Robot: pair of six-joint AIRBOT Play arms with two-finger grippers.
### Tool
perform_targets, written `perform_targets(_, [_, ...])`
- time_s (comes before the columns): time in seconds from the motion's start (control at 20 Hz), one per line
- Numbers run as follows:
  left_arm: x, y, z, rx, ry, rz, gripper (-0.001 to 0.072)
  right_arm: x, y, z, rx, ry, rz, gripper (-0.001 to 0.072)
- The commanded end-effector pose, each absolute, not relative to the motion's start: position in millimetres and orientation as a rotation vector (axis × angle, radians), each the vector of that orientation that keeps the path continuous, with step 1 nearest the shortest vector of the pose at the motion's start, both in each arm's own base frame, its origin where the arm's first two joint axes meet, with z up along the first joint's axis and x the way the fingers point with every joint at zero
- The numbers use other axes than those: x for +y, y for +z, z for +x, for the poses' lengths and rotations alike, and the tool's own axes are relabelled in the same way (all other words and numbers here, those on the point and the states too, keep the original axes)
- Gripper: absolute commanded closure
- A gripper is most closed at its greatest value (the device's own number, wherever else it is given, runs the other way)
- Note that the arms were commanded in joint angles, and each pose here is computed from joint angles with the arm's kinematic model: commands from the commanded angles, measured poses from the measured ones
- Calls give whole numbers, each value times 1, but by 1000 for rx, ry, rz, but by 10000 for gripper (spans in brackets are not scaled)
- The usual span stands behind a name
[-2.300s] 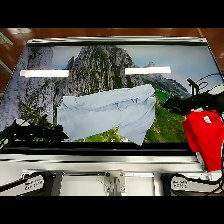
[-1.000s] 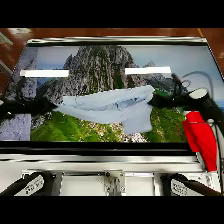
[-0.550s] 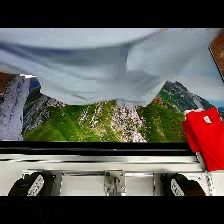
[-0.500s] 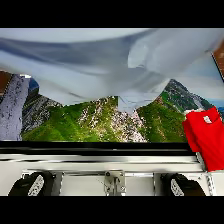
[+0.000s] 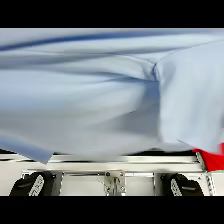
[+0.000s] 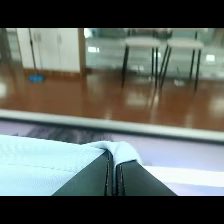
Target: Fold the shirts.
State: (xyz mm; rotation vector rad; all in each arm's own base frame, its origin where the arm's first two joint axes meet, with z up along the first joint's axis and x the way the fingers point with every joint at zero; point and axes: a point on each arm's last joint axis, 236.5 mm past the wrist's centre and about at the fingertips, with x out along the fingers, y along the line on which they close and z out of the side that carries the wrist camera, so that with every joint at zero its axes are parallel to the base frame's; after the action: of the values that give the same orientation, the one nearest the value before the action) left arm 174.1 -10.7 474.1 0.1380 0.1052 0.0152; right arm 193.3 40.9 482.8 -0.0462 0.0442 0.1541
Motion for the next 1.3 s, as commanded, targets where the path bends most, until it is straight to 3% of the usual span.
perform_targets(0.0, [2,426,199,274,25,112,669,32,433,217,271,135,-8,649])
perform_targets(0.25, [12,315,271,607,-41,12,669,25,290,281,909,155,103,650])
perform_targets(0.45, [10,168,340,998,-139,-146,670,49,167,368,1159,220,174,650])
perform_targets(0.6, [-6,91,400,1127,-206,-150,669,78,83,459,1106,240,172,649])
perform_targets(0.8, [-18,48,481,1038,-204,-126,669,82,37,550,893,185,213,649])
perform_targets(1.0, [-6,39,535,873,-129,-141,669,72,39,596,711,135,236,649])
perform_targets(1.1, [-9,21,540,894,-129,-186,669,72,34,605,683,122,284,649])
perform_targets(1.25, [-24,-20,529,1027,-117,-345,669,81,2,594,792,117,358,649])
